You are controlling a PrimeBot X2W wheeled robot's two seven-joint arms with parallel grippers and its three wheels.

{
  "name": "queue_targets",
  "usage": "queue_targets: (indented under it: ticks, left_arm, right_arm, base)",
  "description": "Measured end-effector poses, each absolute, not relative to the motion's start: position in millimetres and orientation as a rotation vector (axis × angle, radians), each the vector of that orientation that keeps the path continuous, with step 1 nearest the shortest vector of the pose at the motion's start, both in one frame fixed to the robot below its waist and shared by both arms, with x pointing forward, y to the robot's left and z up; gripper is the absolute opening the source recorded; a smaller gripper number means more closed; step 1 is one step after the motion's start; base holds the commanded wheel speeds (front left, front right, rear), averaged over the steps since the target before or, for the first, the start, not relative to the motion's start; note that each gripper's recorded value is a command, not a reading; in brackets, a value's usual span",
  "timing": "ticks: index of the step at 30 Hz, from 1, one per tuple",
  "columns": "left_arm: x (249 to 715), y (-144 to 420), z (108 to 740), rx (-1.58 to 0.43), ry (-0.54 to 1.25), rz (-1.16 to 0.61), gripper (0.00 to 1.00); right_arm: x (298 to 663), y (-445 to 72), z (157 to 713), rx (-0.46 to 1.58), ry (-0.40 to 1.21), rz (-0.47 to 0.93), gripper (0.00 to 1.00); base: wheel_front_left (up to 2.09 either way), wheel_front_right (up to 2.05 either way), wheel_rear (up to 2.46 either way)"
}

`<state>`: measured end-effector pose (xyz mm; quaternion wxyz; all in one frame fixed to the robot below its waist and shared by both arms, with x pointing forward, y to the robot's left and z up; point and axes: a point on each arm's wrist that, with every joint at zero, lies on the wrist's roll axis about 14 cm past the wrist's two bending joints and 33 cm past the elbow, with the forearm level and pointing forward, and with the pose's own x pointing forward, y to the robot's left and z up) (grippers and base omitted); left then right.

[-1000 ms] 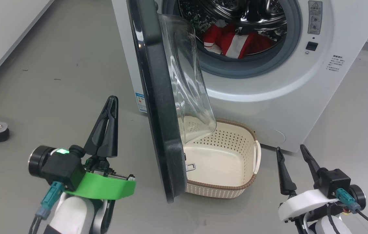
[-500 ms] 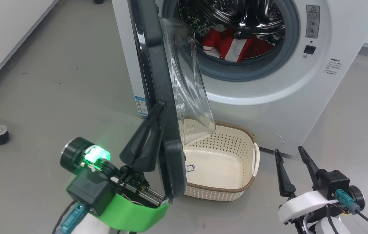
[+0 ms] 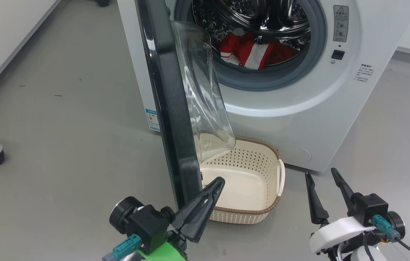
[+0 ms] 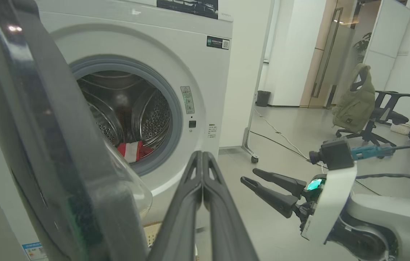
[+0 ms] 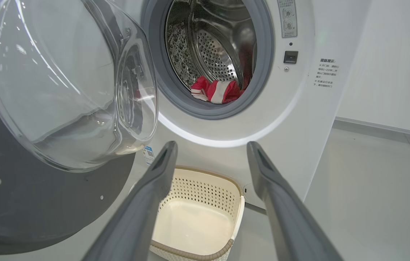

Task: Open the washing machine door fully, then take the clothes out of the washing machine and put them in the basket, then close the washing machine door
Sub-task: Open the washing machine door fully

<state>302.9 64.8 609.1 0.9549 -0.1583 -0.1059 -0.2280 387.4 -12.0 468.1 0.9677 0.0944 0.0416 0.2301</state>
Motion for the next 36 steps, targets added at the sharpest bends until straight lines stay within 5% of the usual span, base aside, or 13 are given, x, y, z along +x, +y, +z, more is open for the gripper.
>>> queue_targets:
  ticks: [12,36]
  left_arm:
    - [310.7,65.2,546.1,-0.318,0.038,-0.432,0.0]
    - [326.2,91.0,525.2,-0.339,0.085,-0.293,0.0]
  right_arm:
    - [388.6,-20.0,460.9,0.197,0.101,0.443,1.0]
    - [393.6,-25.8,453.8,0.199,0.117,0.422,1.0]
  base:
    - [0.0,0.0,0.0]
    - [0.0,0.0,0.0]
